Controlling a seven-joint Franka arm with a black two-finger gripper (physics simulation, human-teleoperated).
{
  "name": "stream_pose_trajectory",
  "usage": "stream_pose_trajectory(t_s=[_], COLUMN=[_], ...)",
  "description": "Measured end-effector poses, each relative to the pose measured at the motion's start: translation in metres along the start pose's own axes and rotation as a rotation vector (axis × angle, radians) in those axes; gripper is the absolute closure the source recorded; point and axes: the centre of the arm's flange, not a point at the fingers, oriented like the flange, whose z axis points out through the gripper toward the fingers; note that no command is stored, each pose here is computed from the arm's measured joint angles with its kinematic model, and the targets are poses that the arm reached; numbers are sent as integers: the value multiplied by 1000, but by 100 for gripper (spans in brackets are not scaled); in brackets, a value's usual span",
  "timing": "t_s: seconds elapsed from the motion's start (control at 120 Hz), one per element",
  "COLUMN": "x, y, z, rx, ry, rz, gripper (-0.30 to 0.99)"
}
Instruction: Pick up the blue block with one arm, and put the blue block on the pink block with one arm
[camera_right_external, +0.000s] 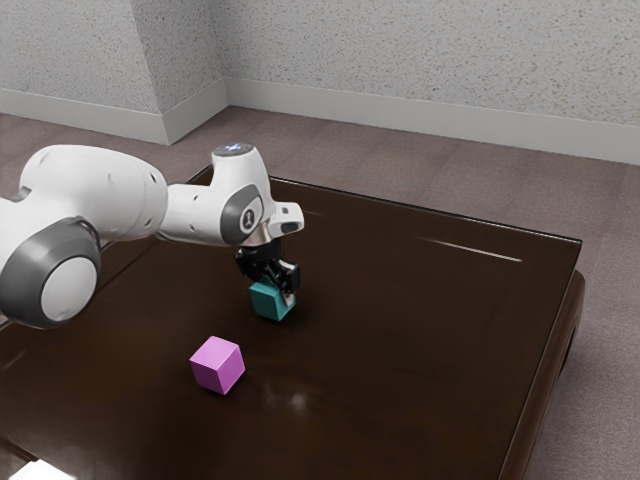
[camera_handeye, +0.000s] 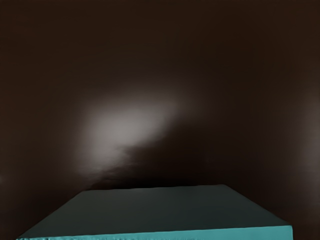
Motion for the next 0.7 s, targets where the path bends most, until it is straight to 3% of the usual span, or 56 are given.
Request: stream_pose_trajectory(t_s=[0.05,0.133,0.292,0.392,0.525,0.7], x=[1,-8,-129,-182,-195,-207], y=[0,-1,17,35,42,35], z=[-7,-67,-117,-110,-109,-98], rx=[4,42,-69,-63,-1,18], ry=[10,63,49,24,33,17], rz=[-1,-5,-9,48,84,10], gripper=[32,34,32,32,32,32])
